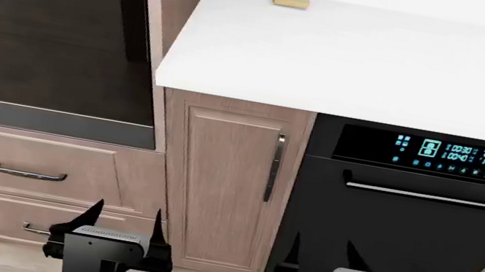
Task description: Open the oven door
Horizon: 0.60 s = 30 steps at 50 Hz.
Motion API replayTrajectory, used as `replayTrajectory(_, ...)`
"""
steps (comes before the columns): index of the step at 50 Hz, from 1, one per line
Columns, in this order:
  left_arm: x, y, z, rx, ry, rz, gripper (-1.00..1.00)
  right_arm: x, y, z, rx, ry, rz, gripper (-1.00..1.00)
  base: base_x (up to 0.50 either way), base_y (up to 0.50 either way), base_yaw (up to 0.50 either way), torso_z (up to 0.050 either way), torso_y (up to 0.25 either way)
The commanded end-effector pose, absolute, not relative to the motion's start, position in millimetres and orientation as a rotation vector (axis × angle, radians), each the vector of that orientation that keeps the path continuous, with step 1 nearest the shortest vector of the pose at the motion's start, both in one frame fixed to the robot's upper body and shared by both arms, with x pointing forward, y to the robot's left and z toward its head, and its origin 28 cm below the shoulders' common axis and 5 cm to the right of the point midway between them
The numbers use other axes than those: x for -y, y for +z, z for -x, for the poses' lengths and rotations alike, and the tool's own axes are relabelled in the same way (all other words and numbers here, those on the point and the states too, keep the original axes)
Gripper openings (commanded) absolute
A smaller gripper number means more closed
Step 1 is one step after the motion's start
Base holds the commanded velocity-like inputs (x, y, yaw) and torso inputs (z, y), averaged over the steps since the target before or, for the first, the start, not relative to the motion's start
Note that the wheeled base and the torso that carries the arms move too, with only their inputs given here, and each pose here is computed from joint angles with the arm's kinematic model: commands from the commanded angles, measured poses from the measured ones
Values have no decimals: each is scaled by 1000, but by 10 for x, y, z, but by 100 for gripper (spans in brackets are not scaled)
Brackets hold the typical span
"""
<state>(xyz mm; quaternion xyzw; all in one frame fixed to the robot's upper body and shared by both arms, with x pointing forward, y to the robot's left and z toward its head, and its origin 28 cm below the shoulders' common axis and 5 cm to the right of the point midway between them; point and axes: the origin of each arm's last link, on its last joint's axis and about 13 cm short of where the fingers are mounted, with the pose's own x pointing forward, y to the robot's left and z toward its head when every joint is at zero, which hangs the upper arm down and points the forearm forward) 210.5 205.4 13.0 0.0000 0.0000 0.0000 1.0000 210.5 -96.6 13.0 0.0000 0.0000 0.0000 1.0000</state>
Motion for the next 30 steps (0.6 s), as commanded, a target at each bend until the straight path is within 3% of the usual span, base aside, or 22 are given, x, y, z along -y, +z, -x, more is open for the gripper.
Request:
replayTrajectory(1, -2046, 140, -2097, 8, -1, -10, 100, 964, 145, -2105, 0, -4, -2, 100, 0, 0, 0, 0, 0)
replayTrajectory(23, -2070, 164, -2136, -10, 45, -12, 100, 971, 133, -2137, 9, -9, 64, 100, 0, 0, 0, 0, 0)
replayTrajectory(30, -2067, 179, -2132, -7, 45, -13, 100, 970, 141, -2136, 20, -6, 81, 100, 0, 0, 500, 0, 0)
